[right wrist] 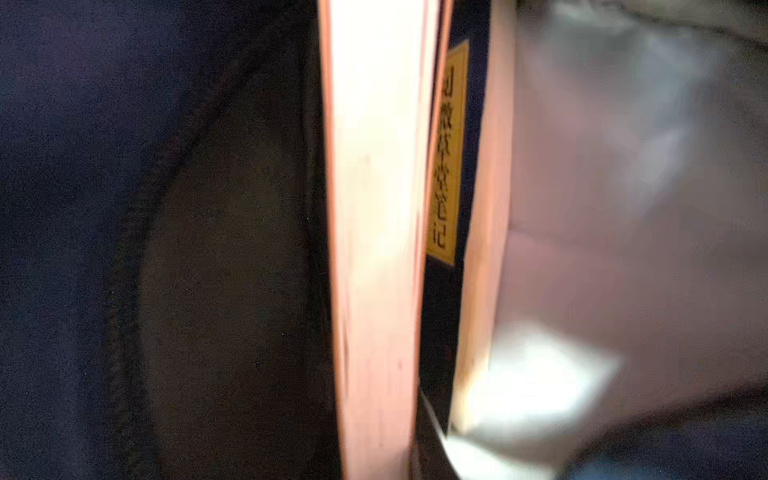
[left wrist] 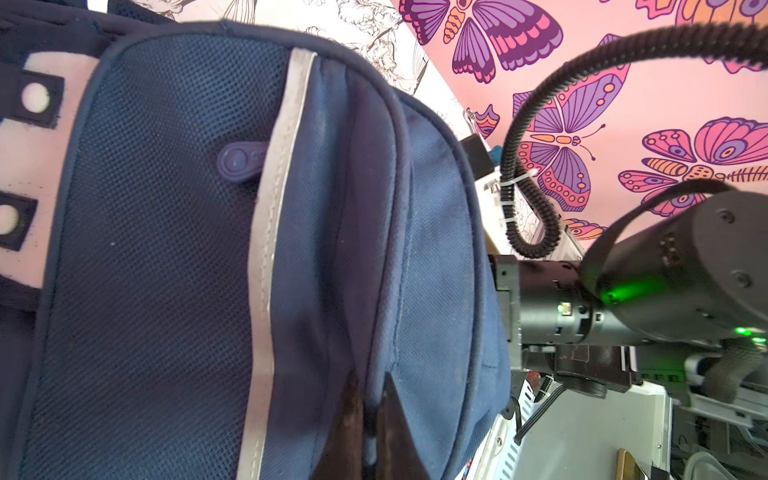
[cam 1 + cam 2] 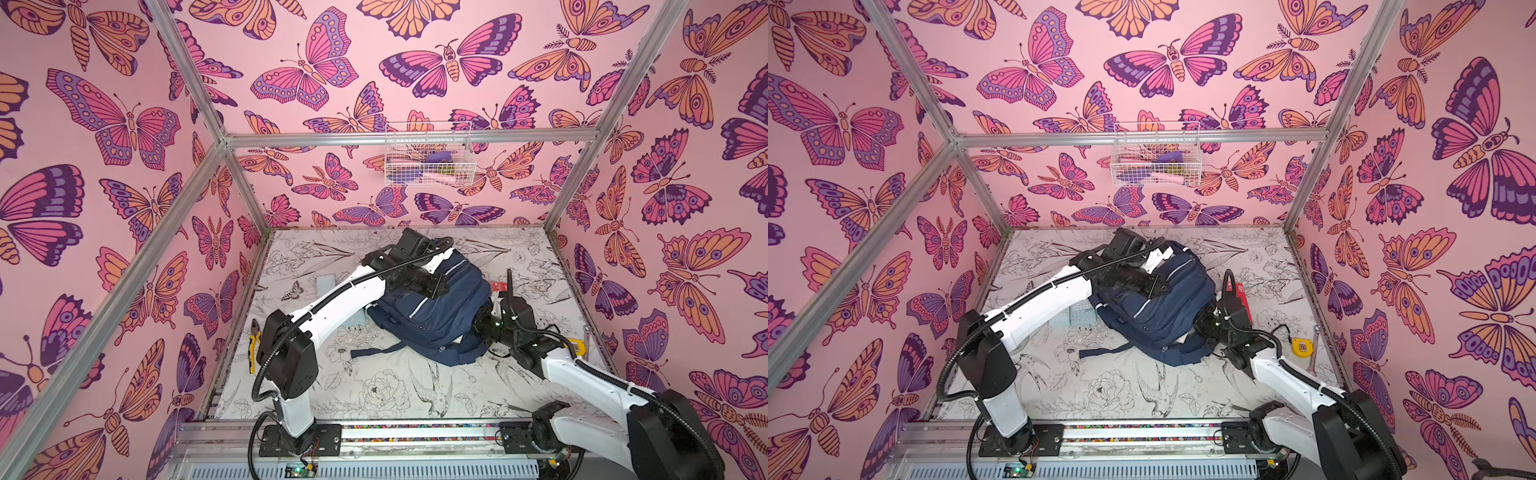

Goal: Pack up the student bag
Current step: 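Push the brown book down into the backpack opening with the right gripper, then open the right gripper and withdraw it while the left releases the backpack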

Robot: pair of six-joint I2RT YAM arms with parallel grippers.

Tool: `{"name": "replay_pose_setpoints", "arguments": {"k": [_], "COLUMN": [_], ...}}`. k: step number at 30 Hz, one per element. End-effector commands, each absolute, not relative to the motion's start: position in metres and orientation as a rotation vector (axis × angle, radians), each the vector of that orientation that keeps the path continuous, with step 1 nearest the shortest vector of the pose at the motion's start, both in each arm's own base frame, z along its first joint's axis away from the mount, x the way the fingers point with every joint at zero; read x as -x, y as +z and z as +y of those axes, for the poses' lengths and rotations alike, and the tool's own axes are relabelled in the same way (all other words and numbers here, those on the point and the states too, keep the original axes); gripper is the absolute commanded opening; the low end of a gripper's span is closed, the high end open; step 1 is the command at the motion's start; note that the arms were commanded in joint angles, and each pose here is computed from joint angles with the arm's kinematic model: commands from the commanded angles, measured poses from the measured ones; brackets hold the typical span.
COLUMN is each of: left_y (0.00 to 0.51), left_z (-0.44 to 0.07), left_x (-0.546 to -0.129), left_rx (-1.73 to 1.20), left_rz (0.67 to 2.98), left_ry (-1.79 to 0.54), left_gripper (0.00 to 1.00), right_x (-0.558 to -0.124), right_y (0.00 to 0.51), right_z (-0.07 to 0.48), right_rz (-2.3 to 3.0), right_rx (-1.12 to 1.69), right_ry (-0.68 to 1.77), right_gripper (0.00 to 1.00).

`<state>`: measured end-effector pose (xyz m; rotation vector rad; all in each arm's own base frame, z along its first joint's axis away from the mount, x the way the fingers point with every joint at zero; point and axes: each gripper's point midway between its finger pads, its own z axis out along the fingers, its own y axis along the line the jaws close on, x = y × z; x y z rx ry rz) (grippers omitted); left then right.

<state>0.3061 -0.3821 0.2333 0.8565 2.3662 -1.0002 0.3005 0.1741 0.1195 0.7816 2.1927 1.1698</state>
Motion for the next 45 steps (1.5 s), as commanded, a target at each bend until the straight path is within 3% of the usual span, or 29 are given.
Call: {"name": "replay_pose_setpoints", "arguments": {"k": [1, 3, 7, 11, 14, 23, 29, 34, 35, 40, 45], "left_y": [0.271, 0.272, 0.27, 0.263, 0.256, 0.232, 0.216, 0.196, 0.193, 0.174, 0.169], "left_z": [-0.398, -0.4, -0.4, -0.398, -0.396, -0.392, -0.394, -0.392, -0.391, -0.375, -0.334], "left_x": [-0.301, -0.3, -0.3, -0.302, -0.307, -0.324, -0.326, -0.331, -0.33, -0.315, -0.287], "left_rx": [-0.894, -0.9, -0.912, -0.917, -0.903, -0.832, -0.8, -0.724, -0.702, -0.627, -0.56], "left_rz": [2.212, 2.207, 2.201, 2.21, 2.219, 2.28, 2.321, 2.396, 2.42, 2.501, 2.534], "left_ry": [-1.155, -1.172, -1.165, -1.156, -1.139, -1.124, -1.134, -1.128, -1.147, -1.123, -1.014], "left_gripper": [0.0, 0.0, 0.0, 0.0, 0.0, 0.0, 0.0, 0.0, 0.03, 0.4, 0.57], "right_x": [-0.335, -0.342, -0.348, -0.338, -0.312, -0.238, -0.227, -0.224, -0.221, -0.204, -0.19], "right_y": [0.155, 0.149, 0.139, 0.133, 0.116, 0.112, 0.138, 0.142, 0.142, 0.142, 0.138], "right_z": [0.176, 0.183, 0.196, 0.189, 0.158, 0.087, 0.089, 0.101, 0.103, 0.109, 0.136], "right_rz": [2.01, 2.033, 2.102, 2.194, 2.331, 2.503, 2.481, 2.487, 2.505, 2.533, 2.546], "right_rx": [-0.754, -0.753, -0.731, -0.721, -0.783, -0.776, -0.632, -0.552, -0.52, -0.35, -0.156], "right_ry": [1.191, 1.19, 1.169, 1.071, 0.824, 0.364, 0.436, 0.508, 0.497, 0.294, 0.168], "right_gripper": [0.0, 0.06, 0.43, 0.49, 0.56, 0.56, 0.46, 0.45, 0.45, 0.46, 0.46]}}
